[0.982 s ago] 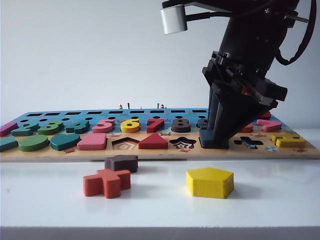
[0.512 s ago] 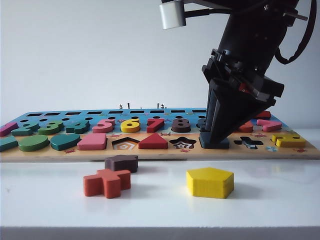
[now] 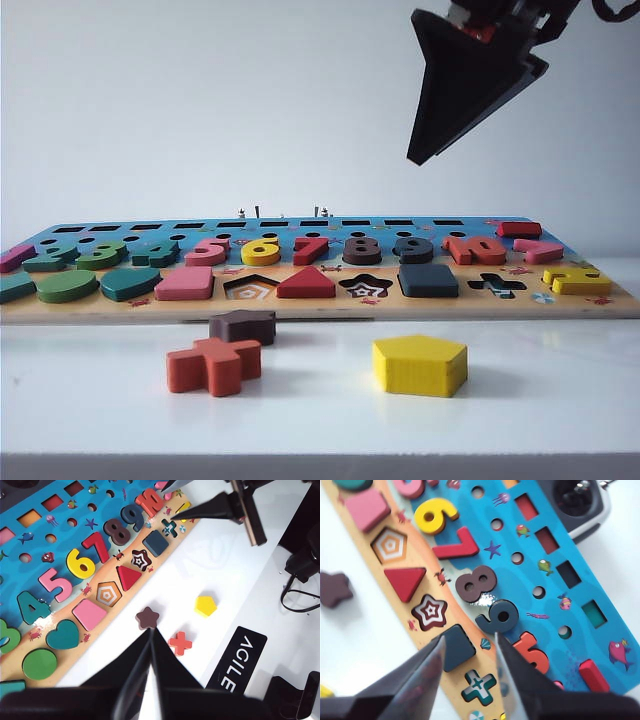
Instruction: Insert the cube into the slot.
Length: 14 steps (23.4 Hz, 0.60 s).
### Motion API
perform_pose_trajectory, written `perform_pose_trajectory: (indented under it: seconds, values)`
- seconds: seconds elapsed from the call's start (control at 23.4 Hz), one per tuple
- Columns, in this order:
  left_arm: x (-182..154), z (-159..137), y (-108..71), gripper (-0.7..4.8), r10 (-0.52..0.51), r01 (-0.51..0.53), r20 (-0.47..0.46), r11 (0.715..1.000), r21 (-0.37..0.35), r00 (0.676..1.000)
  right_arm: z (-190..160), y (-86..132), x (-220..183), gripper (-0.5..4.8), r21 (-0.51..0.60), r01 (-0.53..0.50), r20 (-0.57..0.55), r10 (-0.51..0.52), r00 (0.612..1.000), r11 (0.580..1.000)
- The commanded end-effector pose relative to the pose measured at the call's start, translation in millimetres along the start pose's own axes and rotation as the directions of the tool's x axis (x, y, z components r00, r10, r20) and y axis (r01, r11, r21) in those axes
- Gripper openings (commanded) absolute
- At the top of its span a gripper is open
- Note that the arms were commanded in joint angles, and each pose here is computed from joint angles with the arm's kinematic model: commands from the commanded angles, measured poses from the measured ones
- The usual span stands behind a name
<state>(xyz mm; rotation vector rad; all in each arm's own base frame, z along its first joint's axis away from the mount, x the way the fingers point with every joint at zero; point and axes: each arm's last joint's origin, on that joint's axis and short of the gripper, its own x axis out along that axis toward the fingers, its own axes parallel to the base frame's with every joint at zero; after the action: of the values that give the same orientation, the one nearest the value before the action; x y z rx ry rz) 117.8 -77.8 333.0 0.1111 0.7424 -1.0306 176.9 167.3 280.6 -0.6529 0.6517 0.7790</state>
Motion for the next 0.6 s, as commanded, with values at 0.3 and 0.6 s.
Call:
perform_pose_trajectory:
  seconds: [0.3,0.6]
  values:
    - [-4.2,-0.1,-2.7,0.20,-0.001,0.000,0.036,1.000,0.029,0.999,5.5,-6.9,-40.1,-0.09,0.219,0.047,0.191,-0.090,0.977,0.975]
    - [-7.9,-3.4,-5.3,0.20,0.008,-0.014,0.090,0.998,0.061,0.996,-24.4,-22.4,-44.4,-0.08,0.490,0.080,0.266,-0.237,0.934,0.868]
